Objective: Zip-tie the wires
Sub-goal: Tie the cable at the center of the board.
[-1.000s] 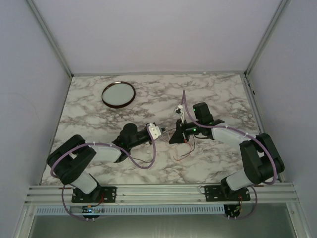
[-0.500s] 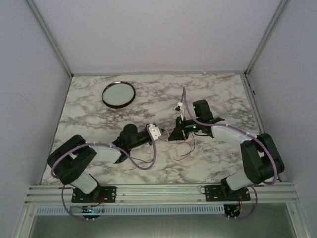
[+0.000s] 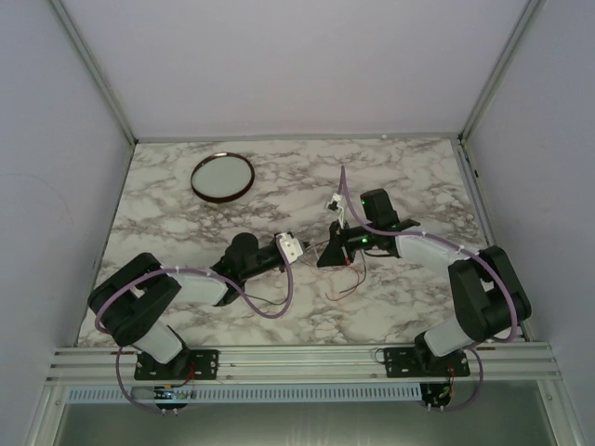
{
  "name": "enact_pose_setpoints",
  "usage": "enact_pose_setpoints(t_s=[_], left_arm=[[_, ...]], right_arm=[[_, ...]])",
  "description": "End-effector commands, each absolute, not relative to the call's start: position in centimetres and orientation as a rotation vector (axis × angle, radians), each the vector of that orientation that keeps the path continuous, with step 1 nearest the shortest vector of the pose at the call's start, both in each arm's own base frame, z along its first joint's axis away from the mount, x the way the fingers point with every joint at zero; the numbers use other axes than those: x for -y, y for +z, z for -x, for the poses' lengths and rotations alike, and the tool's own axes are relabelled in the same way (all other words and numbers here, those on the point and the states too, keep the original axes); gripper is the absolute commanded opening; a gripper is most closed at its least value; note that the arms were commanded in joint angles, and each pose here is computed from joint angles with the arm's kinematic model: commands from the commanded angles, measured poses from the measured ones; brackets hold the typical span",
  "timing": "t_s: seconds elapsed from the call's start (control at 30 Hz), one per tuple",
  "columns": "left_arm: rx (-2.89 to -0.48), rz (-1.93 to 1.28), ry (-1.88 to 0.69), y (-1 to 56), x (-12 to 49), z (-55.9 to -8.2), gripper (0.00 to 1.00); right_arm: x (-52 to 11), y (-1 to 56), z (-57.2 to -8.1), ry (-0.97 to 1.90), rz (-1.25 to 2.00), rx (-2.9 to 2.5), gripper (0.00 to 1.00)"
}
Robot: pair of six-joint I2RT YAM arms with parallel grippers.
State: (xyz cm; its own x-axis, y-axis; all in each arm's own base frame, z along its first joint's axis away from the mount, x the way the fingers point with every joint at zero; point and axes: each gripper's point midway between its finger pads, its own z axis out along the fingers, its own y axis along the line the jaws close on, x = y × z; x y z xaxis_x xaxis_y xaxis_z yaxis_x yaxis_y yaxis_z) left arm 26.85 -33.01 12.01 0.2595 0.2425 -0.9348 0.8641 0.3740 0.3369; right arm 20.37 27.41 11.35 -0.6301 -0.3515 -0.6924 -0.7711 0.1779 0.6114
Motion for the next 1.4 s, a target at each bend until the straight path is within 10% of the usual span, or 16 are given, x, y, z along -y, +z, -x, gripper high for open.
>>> enact_pose_setpoints(t_s=[0.0, 1.37], left_arm=[[-1.19, -1.137, -0.581, 14.1, 33.3, -26.6, 0.0], [-1.191, -1.143, -0.577, 13.9, 33.5, -26.4, 0.0]], right_arm=[[-27.5, 11.6, -20.8, 1.453, 1.084, -2.041, 0.0], [-27.5, 12.5, -22.1, 1.398, 1.097, -2.002, 0.0]])
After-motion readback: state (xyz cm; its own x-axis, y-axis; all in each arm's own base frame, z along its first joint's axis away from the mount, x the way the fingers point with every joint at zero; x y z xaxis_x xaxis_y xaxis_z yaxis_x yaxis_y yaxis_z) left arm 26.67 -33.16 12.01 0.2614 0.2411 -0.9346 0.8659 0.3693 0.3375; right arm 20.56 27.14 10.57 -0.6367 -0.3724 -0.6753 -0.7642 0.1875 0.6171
